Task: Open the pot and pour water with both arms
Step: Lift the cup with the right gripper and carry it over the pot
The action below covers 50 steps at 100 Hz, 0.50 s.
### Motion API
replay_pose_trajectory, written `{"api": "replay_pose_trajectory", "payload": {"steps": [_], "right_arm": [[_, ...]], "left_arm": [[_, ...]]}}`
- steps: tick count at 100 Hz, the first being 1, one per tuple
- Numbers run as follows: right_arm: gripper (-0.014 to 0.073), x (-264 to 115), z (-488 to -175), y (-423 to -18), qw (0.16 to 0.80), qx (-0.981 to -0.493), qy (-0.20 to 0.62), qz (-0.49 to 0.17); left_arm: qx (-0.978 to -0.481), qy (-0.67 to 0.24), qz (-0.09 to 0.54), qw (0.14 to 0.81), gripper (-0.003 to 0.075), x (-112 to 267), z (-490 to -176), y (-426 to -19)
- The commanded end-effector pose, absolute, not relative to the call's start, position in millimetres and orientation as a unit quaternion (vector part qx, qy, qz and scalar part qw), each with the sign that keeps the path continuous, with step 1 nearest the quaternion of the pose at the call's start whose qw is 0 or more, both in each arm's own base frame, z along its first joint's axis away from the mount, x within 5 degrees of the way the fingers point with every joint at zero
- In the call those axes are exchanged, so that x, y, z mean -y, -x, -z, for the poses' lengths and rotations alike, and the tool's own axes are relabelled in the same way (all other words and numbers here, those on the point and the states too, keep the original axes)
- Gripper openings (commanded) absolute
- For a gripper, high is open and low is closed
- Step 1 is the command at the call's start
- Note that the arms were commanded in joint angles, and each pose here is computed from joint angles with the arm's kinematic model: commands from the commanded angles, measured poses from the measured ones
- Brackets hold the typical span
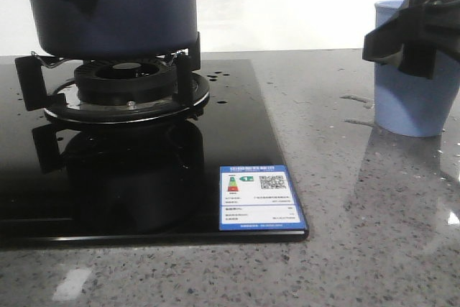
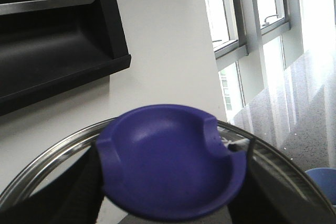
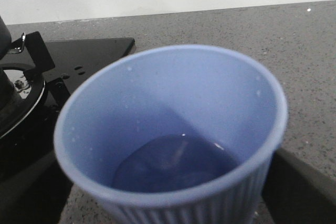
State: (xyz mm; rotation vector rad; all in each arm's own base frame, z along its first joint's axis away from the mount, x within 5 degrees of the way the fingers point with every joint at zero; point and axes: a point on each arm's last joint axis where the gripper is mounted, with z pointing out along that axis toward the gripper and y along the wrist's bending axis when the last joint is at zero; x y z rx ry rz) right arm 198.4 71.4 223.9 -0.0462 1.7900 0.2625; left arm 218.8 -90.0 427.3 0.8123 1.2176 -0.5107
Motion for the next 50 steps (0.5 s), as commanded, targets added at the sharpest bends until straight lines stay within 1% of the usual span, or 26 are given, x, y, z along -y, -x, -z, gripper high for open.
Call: {"api": "replay_pose_trajectory", "payload": {"steps": [1,6,16,17,21,25,28,37,47,50], "right_arm": [[0.0597,-73.1,-240.7,-205.7,0.671,-0.731,0.011,-0.121],[0.0523,-73.6,-239.2,-206.7,0.670,-0.732,0.013,-0.119],[0.0307,-74.8,-239.2,-206.6,0.671,-0.731,0.023,-0.118],[0.0307,-74.9,-239.5,-206.6,0.672,-0.730,0.024,-0.118],[0.0223,-75.2,-240.6,-206.3,0.676,-0.727,0.028,-0.118],[0.0173,-75.6,-242.5,-205.7,0.681,-0.722,0.034,-0.119],[0.0158,-76.2,-245.7,-205.3,0.686,-0.716,0.039,-0.120],[0.0157,-79.9,-261.2,-204.5,0.710,-0.690,0.065,-0.125],[0.0157,-87.5,-293.3,-207.5,0.740,-0.652,0.095,-0.135],[0.0157,-89.9,-303.1,-209.4,0.743,-0.647,0.099,-0.139]], "left_arm": [[-0.510,-0.338,0.271,0.743,0.0210,90.3,-451.4,-205.9],[-0.511,-0.337,0.272,0.742,0.0210,90.3,-451.4,-205.9],[-0.521,-0.316,0.268,0.746,0.0210,87.0,-455.1,-202.8],[-0.523,-0.312,0.269,0.746,0.0210,86.6,-455.5,-202.5],[-0.528,-0.299,0.264,0.750,0.0210,84.2,-458.1,-200.0],[-0.530,-0.288,0.257,0.755,0.0210,81.7,-461.4,-196.1],[-0.530,-0.281,0.253,0.759,0.0210,80.1,-463.9,-192.8],[-0.523,-0.268,0.233,0.775,0.0210,74.8,-472.7,-179.6],[-0.518,-0.245,0.222,0.789,0.0210,68.7,-481.9,-164.1],[-0.518,-0.235,0.221,0.792,0.0210,66.7,-484.1,-160.2]]}}
